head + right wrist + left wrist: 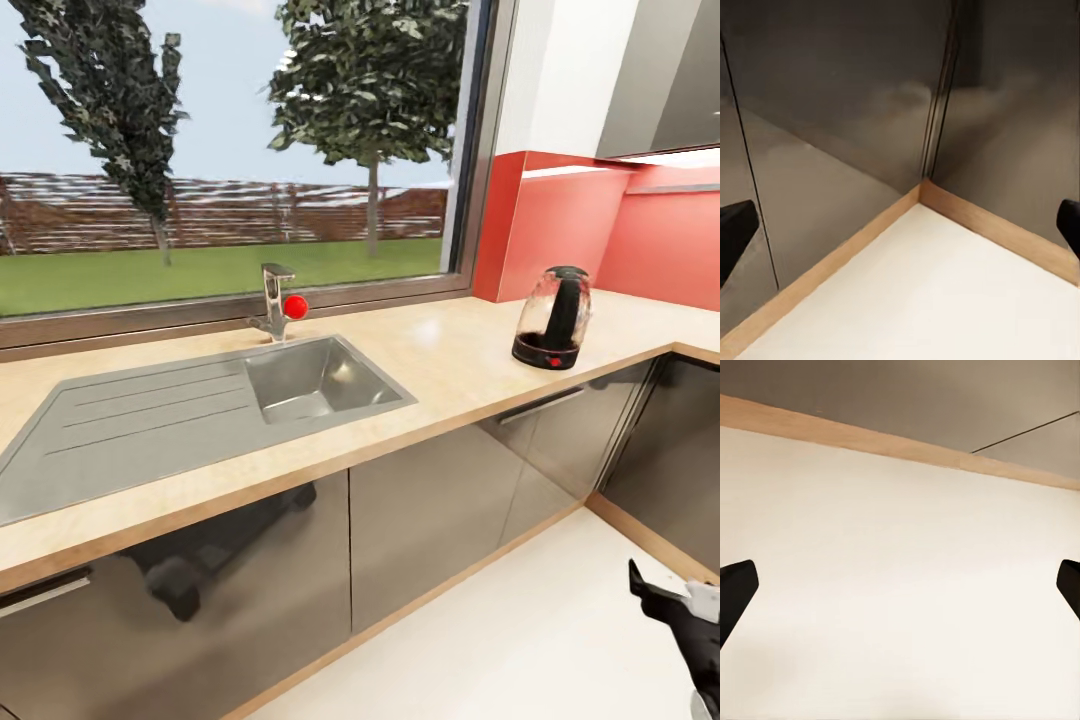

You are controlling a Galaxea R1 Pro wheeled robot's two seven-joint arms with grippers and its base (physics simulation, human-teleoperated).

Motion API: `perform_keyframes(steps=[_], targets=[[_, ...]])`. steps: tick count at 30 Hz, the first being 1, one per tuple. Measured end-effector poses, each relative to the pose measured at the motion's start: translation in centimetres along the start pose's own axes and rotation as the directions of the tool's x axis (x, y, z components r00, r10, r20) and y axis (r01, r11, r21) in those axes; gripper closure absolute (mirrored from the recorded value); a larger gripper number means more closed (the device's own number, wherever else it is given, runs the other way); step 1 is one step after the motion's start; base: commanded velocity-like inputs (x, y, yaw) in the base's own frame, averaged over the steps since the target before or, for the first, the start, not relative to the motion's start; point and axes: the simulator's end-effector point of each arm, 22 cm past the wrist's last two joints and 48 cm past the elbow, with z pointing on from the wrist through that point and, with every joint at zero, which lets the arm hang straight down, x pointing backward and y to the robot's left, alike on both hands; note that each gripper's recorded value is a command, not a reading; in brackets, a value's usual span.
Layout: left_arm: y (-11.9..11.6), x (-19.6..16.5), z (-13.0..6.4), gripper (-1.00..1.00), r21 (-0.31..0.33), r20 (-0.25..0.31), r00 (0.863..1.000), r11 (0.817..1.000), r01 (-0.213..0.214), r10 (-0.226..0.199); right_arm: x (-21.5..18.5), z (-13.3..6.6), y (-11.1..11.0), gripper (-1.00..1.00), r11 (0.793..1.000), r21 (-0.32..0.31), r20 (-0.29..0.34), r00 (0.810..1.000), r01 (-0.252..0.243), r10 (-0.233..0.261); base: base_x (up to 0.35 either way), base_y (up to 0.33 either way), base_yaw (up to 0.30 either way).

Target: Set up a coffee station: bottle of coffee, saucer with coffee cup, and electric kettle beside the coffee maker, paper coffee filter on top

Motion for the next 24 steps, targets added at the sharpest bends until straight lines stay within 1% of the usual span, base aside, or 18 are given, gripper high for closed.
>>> perform_keyframes(steps=[4,8,9,10,13,16,17,18,19,20,21,22,24], targets=[[-0.4,1.3,0.0,-1.0,0.003,-0.011,1.0,1.0,0.015,-0.015,-6.3,1.0,1.4,-1.0,1.0,-0.017,0.042,0.999,-0.02,0.021,0.0,0.0,0.0],[-0.8,2.2,0.1,-1.0,0.007,-0.018,0.999,1.0,0.026,-0.026,-11.4,1.4,3.4,-1.0,0.997,-0.042,0.084,0.994,-0.063,0.066,0.0,0.0,0.0],[-0.9,2.4,0.1,-1.0,0.008,-0.02,0.999,1.0,0.028,-0.028,-13.4,1.7,4.4,-1.0,0.995,-0.056,0.104,0.991,-0.082,0.088,0.0,0.0,0.0],[-1.0,2.5,0.1,-1.0,0.008,-0.021,0.999,1.0,0.029,-0.029,-14.6,1.9,5.0,-1.0,0.994,-0.065,0.116,0.988,-0.091,0.098,0.0,0.0,0.0],[-1.1,2.7,0.1,-1.0,0.009,-0.023,0.999,0.999,0.032,-0.032,-17.2,2.4,7.0,-1.0,0.99,-0.099,0.141,0.983,-0.103,0.116,0.0,0.0,0.0],[-1.7,3.3,0.4,-1.0,0.011,-0.028,0.999,0.999,0.04,-0.04,-18.9,2.8,9.7,-1.0,0.984,-0.146,0.139,0.983,-0.097,0.118,0.0,0.0,0.0],[-1.8,3.6,0.5,-1.0,0.007,-0.03,0.999,0.999,0.043,-0.043,-19.4,2.9,10.6,-1.0,0.982,-0.162,0.135,0.984,-0.094,0.117,0.0,0.0,0.0],[-1.8,4.0,0.7,-1.0,-0.01,-0.033,0.998,0.999,0.046,-0.047,-20.5,3.1,12.1,-1.0,0.978,-0.187,0.127,0.985,-0.09,0.115,0.0,0.0,0.0],[-1.8,4.0,0.7,-1.0,-0.011,-0.032,0.998,0.999,0.048,-0.048,-20.5,3.2,12.2,-1.0,0.978,-0.187,0.127,0.985,-0.089,0.115,0.0,0.0,0.0],[-1.6,4.3,0.8,-1.0,-0.035,-0.034,0.998,0.998,0.049,-0.05,-21.8,3.4,13.3,-1.0,0.974,-0.206,0.117,0.986,-0.089,0.115,0.0,0.0,0.0],[-1.4,4.5,0.9,-1.0,-0.049,-0.034,0.998,0.998,0.051,-0.053,-22.4,3.5,13.7,-1.0,0.973,-0.215,0.107,0.988,-0.089,0.114,0.0,0.0,0.0],[-1.2,4.8,1.0,-1.0,-0.073,-0.035,0.998,0.996,0.054,-0.056,-23.1,3.5,14.9,-1.0,0.967,-0.236,0.071,0.991,-0.093,0.113,0.0,0.0,0.0],[-1.0,5.0,1.0,-1.0,-0.088,-0.036,0.998,0.995,0.056,-0.059,-23.5,3.4,16.2,-1.0,0.959,-0.261,0.044,0.991,-0.113,0.129,0.0,0.0,0.0]])
